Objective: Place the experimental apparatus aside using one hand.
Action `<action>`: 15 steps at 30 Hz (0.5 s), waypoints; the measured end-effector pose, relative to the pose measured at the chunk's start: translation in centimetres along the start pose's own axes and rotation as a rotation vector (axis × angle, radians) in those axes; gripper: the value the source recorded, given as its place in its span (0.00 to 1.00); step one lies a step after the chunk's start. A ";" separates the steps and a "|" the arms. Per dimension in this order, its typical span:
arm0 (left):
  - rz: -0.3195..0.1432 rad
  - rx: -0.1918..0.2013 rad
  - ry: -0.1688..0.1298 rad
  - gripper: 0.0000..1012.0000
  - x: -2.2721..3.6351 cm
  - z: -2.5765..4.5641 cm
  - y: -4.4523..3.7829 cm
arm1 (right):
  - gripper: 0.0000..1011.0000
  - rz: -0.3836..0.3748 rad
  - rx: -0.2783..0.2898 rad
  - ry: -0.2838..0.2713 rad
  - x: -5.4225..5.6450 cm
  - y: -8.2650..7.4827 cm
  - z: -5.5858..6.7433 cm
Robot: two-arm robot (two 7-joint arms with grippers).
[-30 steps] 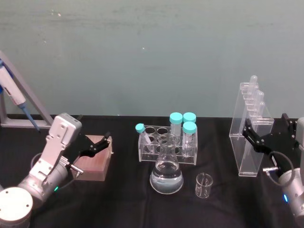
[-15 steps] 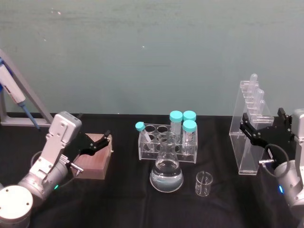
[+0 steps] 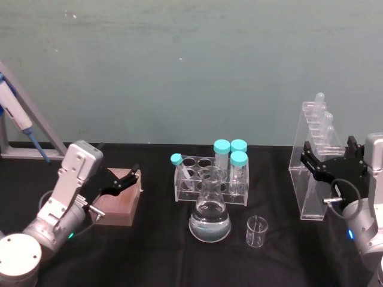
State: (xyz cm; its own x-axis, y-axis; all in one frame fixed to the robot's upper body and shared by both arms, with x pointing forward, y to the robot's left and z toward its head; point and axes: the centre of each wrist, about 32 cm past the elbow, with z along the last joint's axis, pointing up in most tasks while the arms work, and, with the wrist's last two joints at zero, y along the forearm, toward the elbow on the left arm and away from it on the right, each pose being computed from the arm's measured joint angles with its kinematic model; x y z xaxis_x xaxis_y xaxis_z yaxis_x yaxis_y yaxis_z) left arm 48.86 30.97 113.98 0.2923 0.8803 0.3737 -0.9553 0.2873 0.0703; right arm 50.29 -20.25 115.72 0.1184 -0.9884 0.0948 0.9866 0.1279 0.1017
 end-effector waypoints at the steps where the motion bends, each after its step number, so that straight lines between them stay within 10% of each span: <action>1: 0.000 0.000 0.000 0.99 0.00 0.00 0.00 | 0.99 -0.001 -0.001 0.001 0.0 0.1 0.0; 15: 0.000 0.000 0.000 0.99 0.00 0.00 0.00 | 0.99 0.002 0.011 0.015 -0.1 0.9 0.0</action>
State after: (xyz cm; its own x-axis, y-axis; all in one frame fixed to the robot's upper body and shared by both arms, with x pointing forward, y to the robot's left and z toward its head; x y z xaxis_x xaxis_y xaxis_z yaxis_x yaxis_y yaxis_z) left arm 48.86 30.97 113.98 0.2923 0.8803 0.3737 -0.9552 0.2873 0.0704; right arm 51.21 -20.09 115.77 0.1220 -0.9893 0.0803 0.9850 0.1306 0.1125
